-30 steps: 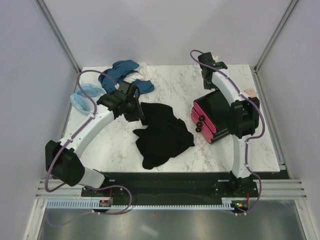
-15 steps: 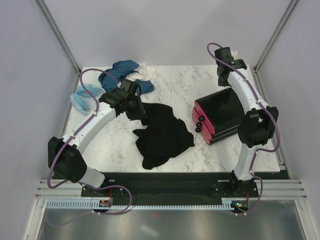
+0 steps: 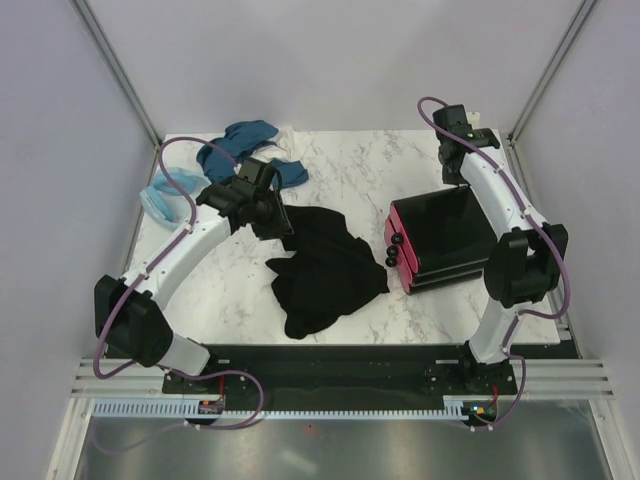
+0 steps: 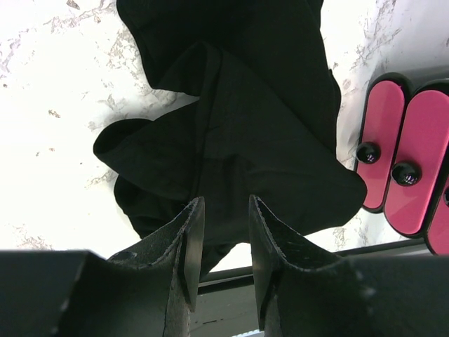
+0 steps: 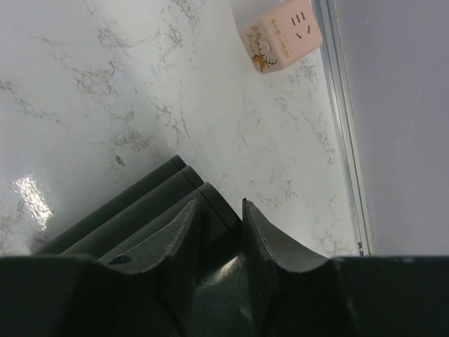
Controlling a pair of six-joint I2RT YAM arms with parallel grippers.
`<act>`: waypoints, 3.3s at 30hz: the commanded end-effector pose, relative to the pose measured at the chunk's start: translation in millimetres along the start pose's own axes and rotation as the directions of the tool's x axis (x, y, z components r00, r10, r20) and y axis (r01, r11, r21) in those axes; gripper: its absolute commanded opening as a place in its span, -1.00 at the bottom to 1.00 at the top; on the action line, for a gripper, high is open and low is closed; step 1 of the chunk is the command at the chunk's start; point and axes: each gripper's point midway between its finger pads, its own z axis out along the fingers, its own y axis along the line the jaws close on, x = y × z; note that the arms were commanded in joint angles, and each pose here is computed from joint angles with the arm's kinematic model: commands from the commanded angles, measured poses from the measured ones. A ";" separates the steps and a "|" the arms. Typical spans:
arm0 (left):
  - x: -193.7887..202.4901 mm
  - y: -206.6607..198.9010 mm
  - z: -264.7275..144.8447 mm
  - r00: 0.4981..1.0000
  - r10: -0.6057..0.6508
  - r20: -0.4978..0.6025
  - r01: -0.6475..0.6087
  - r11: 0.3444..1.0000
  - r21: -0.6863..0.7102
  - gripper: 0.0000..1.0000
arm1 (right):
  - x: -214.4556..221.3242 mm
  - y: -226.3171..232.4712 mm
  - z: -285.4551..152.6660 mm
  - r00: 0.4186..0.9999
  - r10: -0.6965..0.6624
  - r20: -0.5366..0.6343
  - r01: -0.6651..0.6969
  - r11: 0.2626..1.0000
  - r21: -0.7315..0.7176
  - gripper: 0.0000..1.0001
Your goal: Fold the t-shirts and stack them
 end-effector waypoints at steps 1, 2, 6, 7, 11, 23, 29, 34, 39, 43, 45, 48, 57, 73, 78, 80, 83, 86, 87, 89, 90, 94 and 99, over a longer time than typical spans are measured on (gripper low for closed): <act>-8.5 -7.7 -13.1 0.999 0.009 0.044 -0.011 0.999 0.049 -0.21 | 36.4 -7.9 -10.7 0.994 -0.045 -0.098 0.045 0.999 -0.003 -0.24; -8.4 -7.2 -12.4 0.999 0.011 0.045 -0.013 0.999 0.048 -0.21 | 38.4 -8.7 -11.4 0.994 -0.044 -0.102 0.045 0.999 -0.002 -0.24; -7.5 -6.8 -11.3 0.999 0.011 0.042 -0.013 0.999 0.047 -0.21 | 50.7 -16.0 -16.3 0.991 -0.034 -0.132 0.037 0.999 0.021 -0.21; -6.4 -6.1 -10.3 0.999 0.009 0.039 -0.011 0.999 0.046 -0.21 | 51.4 -20.5 -21.4 0.993 -0.025 -0.119 0.028 0.999 0.025 -0.14; -5.5 -5.8 -9.0 0.999 0.003 0.036 -0.005 0.999 0.046 -0.21 | 9.9 -16.7 -49.5 0.995 0.093 0.046 -0.089 0.993 -0.080 0.04; -1.0 -5.2 -11.1 0.999 -0.015 0.032 0.013 0.998 0.055 -0.22 | -4.9 89.7 -149.3 0.987 0.153 0.058 -0.083 0.776 -0.626 -1.00; 3.9 -0.9 -11.3 0.999 -0.030 0.027 0.029 0.998 0.053 -0.22 | 61.7 136.8 -156.0 1.000 0.019 0.012 -0.007 0.764 -0.646 -1.00; 8.0 0.4 -10.4 0.999 -0.037 0.017 0.036 0.998 0.056 -0.23 | 79.8 154.4 -154.0 1.000 -0.016 0.012 0.020 0.780 -0.625 -1.00; 8.5 1.5 -12.0 0.999 -0.039 0.022 0.038 0.998 0.057 -0.23 | 81.6 159.4 -148.4 0.998 -0.063 0.027 0.067 0.822 -0.566 -1.00; 9.8 3.4 -12.7 0.999 -0.039 0.023 0.038 0.998 0.054 -0.23 | 95.0 155.9 -135.5 0.989 -0.149 -0.014 0.123 0.863 -0.489 -1.00; 10.3 3.9 -13.1 0.999 -0.041 0.024 0.039 0.998 0.055 -0.24 | 97.2 153.8 -129.9 0.987 -0.162 -0.018 0.136 0.880 -0.456 -1.00; 10.9 4.2 -13.4 0.999 -0.044 0.024 0.042 0.998 0.055 -0.23 | 96.6 147.6 -126.2 0.989 -0.144 -0.011 0.127 0.900 -0.417 -1.00; 10.9 4.6 -13.0 0.999 -0.044 0.025 0.043 0.998 0.054 -0.23 | 101.2 118.3 -108.1 0.990 -0.141 -0.017 0.133 0.961 -0.244 -1.00; 15.1 9.2 -11.7 0.999 -0.042 0.021 0.041 0.998 0.046 -0.23 | 124.4 50.3 -73.3 0.991 -0.054 -0.125 0.037 0.991 -0.131 -1.00; 15.8 8.1 -11.5 0.999 -0.044 0.016 0.043 0.998 0.051 -0.24 | 124.8 42.8 -67.3 0.991 -0.022 -0.135 0.006 0.993 -0.115 -1.00; 15.8 7.6 -13.4 0.999 -0.044 0.018 0.043 0.998 0.055 -0.24 | 124.4 42.4 -65.1 0.990 -0.019 -0.137 0.002 0.993 -0.116 -1.00; 15.6 8.9 -15.5 0.999 -0.044 0.026 0.042 0.998 0.055 -0.24 | 123.7 38.0 -60.0 0.990 -0.019 -0.140 0.005 0.995 -0.100 -1.00; 16.7 10.5 -17.1 0.998 -0.046 0.031 0.044 0.998 0.055 -0.24 | 123.1 27.8 -54.9 0.989 -0.002 -0.150 -0.010 0.997 -0.080 -1.00; 16.7 10.5 -18.2 0.998 -0.046 0.033 0.044 0.997 0.058 -0.24 | 122.3 21.9 -52.0 0.988 0.009 -0.155 -0.019 0.998 -0.067 -1.00; 18.4 12.0 -17.9 0.998 -0.047 0.031 0.045 0.997 0.055 -0.24 | 122.1 15.4 -50.2 0.988 0.018 -0.156 -0.027 0.998 -0.056 -1.00; 18.8 12.3 -17.6 0.998 -0.049 0.029 0.047 0.997 0.054 -0.24 | 121.5 9.5 -46.9 0.987 0.026 -0.162 -0.034 0.999 -0.043 -1.00; 19.3 12.7 -16.8 0.998 -0.052 0.027 0.050 0.997 0.052 -0.24 | 122.2 -1.1 -42.3 0.985 0.034 -0.169 -0.039 0.999 -0.027 -1.00; 19.3 12.1 -16.3 0.998 -0.059 0.025 0.058 0.997 0.052 -0.24 | 125.3 -14.8 -35.3 0.982 0.053 -0.179 -0.055 0.999 -0.003 -1.00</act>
